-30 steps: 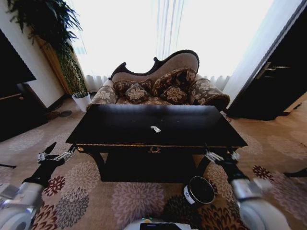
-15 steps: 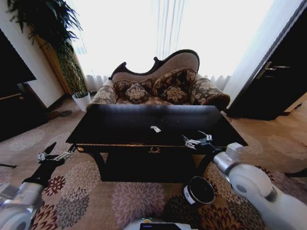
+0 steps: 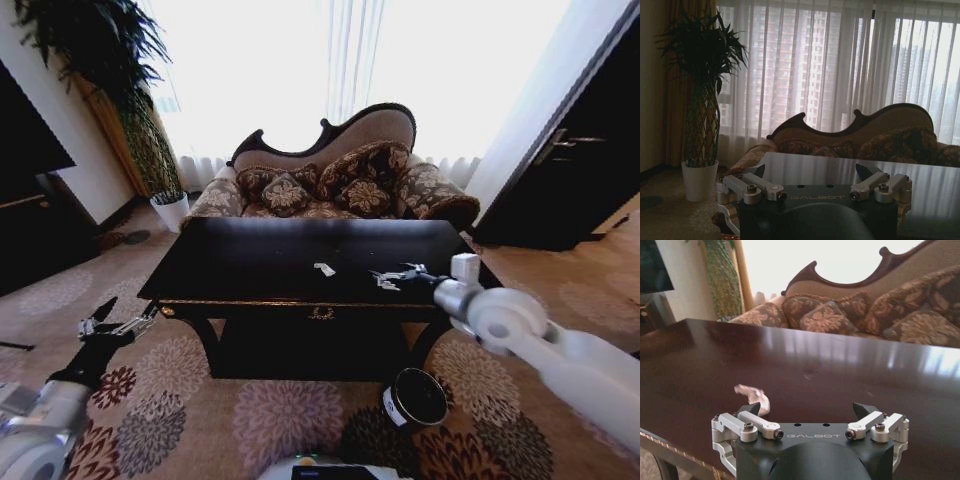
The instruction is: Move to the front of the table and place the trash on the table into the trash bin.
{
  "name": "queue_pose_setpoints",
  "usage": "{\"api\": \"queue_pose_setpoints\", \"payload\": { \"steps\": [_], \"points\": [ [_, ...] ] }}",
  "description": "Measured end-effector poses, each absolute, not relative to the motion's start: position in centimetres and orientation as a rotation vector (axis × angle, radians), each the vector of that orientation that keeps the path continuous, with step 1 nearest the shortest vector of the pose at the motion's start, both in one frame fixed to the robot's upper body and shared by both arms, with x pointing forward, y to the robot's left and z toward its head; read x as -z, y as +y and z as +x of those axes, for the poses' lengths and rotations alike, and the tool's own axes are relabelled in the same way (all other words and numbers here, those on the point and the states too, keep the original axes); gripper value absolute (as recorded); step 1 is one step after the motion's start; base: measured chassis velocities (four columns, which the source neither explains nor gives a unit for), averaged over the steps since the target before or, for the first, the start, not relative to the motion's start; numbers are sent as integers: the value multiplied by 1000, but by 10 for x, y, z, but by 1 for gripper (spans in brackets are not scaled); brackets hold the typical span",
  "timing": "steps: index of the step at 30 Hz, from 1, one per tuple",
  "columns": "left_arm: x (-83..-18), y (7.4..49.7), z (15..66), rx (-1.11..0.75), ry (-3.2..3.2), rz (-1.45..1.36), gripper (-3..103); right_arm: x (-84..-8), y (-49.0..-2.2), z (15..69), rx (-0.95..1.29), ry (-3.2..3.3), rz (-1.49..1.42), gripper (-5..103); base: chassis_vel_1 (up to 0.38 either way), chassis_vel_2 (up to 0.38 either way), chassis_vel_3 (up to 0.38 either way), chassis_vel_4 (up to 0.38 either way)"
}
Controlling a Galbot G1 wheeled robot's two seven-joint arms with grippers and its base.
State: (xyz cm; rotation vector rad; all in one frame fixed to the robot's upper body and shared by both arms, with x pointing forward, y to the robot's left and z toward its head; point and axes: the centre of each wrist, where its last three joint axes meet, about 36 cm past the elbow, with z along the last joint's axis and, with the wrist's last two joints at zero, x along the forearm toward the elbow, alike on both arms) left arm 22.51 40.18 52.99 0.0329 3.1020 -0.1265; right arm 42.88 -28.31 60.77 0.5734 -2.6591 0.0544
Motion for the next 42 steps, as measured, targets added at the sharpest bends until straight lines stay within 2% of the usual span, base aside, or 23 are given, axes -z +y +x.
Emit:
{"api": "queue_pose_setpoints", "payload": {
  "steps": [19,27,42],
  "points": [
    [-530,402,225,126,3102,33,100,-597,-222,493,-192,-2594,670,100,0,0,0,0],
    [-530,402,225,126,3102,33,100,-583,-196,501,-219,-2561,718,100,0,0,0,0],
    [-530,402,225,127,3102,33,100,-566,-178,510,-239,-2538,744,100,0,0,0,0]
  ]
}}
